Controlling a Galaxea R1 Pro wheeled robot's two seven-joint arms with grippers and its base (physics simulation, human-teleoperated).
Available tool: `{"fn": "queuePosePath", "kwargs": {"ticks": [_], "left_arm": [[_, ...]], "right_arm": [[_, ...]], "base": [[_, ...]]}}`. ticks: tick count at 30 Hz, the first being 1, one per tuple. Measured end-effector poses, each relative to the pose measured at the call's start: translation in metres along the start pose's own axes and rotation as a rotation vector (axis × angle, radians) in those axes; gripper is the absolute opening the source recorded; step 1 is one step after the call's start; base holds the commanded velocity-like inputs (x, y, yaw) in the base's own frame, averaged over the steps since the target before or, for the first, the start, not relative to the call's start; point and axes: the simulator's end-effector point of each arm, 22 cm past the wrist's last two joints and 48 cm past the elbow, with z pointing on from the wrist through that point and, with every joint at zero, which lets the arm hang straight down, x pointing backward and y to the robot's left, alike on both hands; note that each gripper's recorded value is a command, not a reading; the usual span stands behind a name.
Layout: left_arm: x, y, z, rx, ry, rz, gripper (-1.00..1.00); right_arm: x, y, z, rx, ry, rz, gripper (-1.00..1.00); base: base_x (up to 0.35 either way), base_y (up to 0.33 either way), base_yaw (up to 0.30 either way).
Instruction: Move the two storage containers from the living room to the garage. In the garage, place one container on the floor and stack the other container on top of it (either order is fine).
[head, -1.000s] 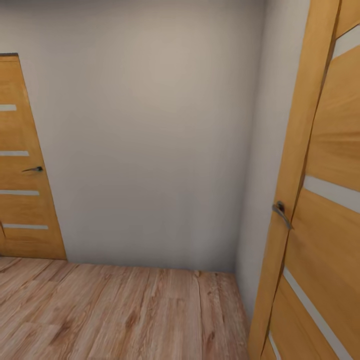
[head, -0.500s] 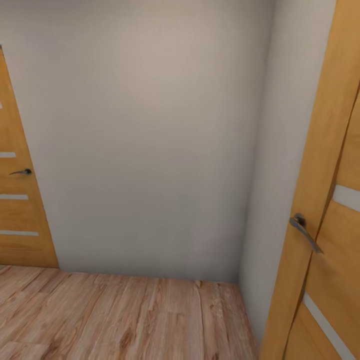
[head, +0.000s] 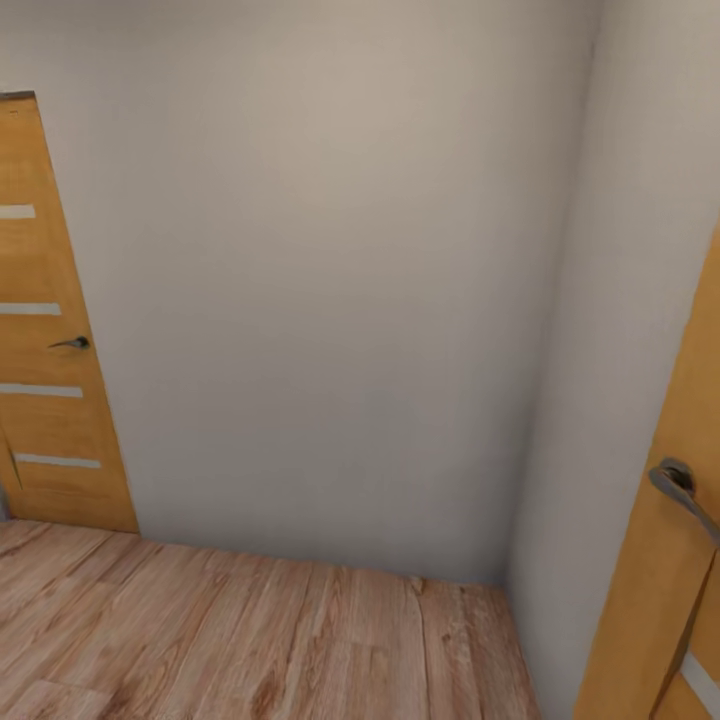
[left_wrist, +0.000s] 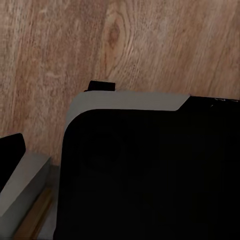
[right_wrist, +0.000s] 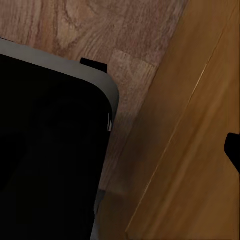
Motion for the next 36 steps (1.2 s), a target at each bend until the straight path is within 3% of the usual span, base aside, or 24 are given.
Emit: {"fn": "queuePosePath", "kwargs": {"ticks": [16,36], "left_arm": [[-0.0005,0.0002,0.0,0.0,-0.001,0.0,1.0],[0.0002,0.0014,-0.0002,-0.002,0.0,-0.009,1.0]], "right_arm": [[-0.0003,0.0,0.0,0.0,-0.002,0.0,1.0],[-0.0022,0.0,-0.0002,0.0,-0.011,0.001,1.0]], "base": [[0.015,0.0,0.259],[0.305,0.0,0.023]]}}
